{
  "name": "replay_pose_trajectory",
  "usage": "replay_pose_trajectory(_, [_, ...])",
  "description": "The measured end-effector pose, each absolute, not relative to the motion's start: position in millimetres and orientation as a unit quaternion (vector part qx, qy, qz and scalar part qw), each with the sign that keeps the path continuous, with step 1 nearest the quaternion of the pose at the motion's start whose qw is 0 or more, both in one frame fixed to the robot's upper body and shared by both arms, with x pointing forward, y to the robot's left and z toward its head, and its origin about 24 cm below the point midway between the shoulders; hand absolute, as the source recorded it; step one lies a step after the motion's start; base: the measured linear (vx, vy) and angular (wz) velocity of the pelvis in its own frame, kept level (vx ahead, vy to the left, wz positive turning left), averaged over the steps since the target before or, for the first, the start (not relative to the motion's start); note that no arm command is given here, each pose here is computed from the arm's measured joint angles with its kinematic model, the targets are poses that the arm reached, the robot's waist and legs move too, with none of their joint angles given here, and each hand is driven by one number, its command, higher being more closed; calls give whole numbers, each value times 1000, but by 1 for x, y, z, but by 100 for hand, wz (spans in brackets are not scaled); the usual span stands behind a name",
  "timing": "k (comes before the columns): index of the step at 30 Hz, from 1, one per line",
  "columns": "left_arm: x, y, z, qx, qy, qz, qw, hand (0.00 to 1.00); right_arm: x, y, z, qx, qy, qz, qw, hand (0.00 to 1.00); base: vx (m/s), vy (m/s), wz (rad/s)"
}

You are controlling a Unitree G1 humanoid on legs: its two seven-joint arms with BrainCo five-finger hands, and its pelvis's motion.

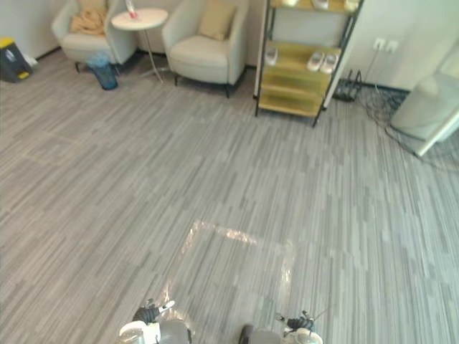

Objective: Pick up cushions and gather them together orderly.

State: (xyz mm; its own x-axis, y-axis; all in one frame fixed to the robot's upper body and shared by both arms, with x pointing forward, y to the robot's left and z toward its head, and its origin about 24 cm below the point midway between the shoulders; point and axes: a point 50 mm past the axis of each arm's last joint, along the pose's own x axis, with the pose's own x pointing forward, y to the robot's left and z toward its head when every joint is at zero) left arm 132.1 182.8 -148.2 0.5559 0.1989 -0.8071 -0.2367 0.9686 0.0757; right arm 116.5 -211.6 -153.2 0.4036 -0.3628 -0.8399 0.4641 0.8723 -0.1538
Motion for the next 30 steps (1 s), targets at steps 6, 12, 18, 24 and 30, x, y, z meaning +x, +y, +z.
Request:
replay_pose_trajectory(6, [140,188,-145,-18,445,127,886,0,116,-197,-156,67,496,-239,832,0,418,133,-27])
replay_pose_trajectory(12, [136,194,-147,-12,456,129,881,0,119,-188,-156,71,496,-225,836,0,307,145,-33])
replay_pose_trajectory(18, [126,193,-152,8,477,110,872,0,116,-192,-157,67,500,-223,834,0,204,65,-2])
replay_pose_trajectory(24, [118,187,-156,2,488,108,866,0,97,-204,-162,55,524,-236,816,0,108,-110,19])
replay_pose_trajectory(30, [118,183,-157,-3,492,104,864,0,94,-209,-162,54,523,-244,815,0,-25,-82,8])
